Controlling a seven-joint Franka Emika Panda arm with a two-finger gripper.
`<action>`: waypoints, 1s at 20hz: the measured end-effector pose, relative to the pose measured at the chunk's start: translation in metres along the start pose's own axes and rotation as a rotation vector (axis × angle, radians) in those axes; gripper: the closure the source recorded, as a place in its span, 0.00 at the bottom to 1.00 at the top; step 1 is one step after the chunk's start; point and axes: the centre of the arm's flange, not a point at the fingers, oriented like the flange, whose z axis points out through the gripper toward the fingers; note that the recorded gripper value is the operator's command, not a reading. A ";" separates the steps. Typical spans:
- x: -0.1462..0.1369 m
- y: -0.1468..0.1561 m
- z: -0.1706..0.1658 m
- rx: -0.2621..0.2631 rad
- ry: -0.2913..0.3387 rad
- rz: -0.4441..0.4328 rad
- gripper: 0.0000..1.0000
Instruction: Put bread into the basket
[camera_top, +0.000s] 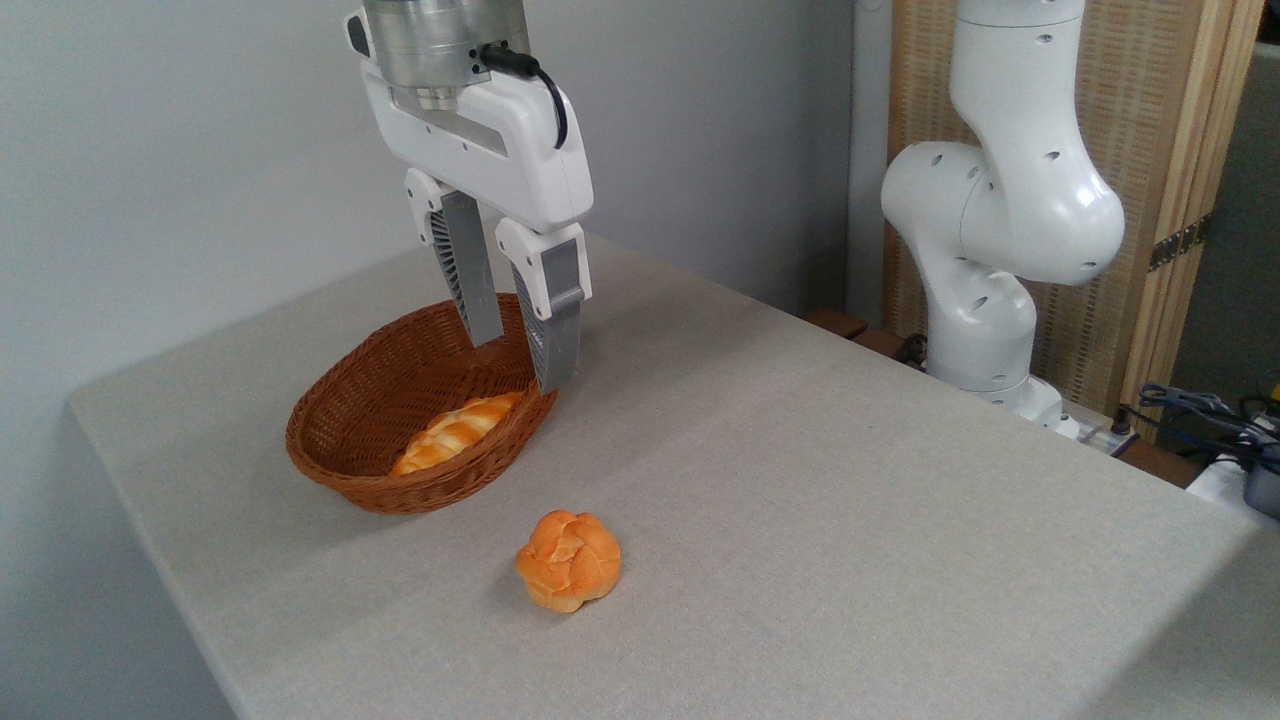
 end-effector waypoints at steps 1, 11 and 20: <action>0.000 0.000 0.000 0.000 0.000 0.000 0.00; 0.000 0.000 0.000 0.000 0.000 -0.001 0.00; -0.001 -0.001 0.026 -0.032 -0.037 0.005 0.00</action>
